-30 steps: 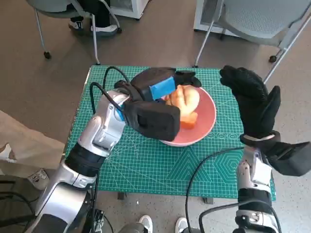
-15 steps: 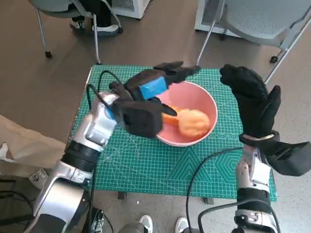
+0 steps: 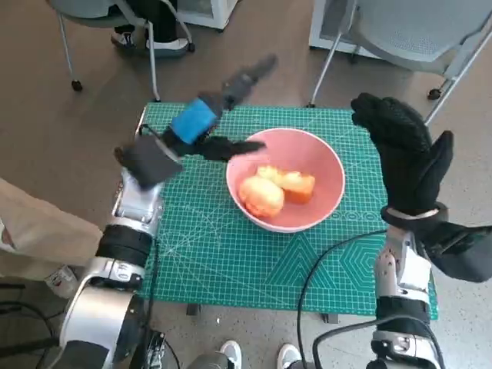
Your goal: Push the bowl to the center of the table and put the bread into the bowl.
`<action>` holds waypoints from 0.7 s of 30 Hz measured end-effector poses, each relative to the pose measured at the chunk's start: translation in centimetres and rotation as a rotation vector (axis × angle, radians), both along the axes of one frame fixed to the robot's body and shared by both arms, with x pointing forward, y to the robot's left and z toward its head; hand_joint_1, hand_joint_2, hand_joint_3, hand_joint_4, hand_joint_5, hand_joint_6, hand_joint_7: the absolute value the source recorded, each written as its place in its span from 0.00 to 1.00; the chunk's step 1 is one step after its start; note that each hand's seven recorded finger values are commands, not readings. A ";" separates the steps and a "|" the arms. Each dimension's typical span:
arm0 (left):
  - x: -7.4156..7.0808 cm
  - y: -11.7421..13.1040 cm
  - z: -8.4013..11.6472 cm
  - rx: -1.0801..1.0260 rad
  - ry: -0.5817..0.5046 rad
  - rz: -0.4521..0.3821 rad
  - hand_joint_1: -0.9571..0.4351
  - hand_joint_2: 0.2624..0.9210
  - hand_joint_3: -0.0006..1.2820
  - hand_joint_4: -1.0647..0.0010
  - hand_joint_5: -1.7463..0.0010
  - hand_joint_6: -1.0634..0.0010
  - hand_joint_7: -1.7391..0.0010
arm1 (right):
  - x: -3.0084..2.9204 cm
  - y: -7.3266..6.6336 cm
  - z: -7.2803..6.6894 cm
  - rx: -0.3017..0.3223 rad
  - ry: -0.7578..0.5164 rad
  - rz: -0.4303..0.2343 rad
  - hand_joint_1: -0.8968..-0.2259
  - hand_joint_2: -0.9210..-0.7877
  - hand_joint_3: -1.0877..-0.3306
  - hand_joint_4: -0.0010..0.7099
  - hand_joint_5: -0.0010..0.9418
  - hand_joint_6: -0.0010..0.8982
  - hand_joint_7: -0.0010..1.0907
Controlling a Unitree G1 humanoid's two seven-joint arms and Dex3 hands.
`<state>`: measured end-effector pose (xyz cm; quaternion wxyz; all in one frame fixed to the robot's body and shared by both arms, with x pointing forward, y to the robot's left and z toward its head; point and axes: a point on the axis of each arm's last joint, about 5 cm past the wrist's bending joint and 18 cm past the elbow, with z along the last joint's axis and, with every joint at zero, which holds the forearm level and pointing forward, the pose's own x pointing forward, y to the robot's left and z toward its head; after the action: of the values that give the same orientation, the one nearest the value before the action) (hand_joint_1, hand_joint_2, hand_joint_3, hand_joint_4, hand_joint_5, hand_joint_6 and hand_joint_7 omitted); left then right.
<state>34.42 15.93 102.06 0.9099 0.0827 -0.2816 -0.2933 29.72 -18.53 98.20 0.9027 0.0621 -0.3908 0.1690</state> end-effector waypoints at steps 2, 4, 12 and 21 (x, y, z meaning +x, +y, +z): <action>-0.1 0.3 -0.3 -0.105 0.003 -0.033 0.14 1.00 0.28 1.00 1.00 0.87 0.99 | 0.04 0.2 0.4 0.001 -0.009 0.004 0.43 0.00 0.49 0.34 0.01 0.16 0.37; -0.3 0.6 -0.8 -0.214 -0.003 -0.059 0.14 1.00 0.28 1.00 1.00 0.87 0.99 | 0.15 0.4 0.9 0.000 -0.020 0.009 0.42 0.00 0.50 0.34 0.01 0.16 0.37; -1.1 1.7 -2.8 -0.317 0.006 -0.088 0.17 1.00 0.24 1.00 1.00 0.87 0.99 | 0.69 1.1 2.9 -0.016 -0.076 0.023 0.42 0.00 0.50 0.35 0.01 0.18 0.38; -1.3 1.8 -3.4 -0.403 -0.010 -0.121 0.23 1.00 0.17 1.00 1.00 0.88 1.00 | 1.17 1.6 3.6 -0.051 -0.110 0.032 0.40 0.00 0.50 0.35 0.01 0.19 0.39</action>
<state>33.14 17.77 98.65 0.8873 -0.1167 -0.3436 -0.2847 30.89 -16.95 101.82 0.8784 0.0362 -0.4342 0.1964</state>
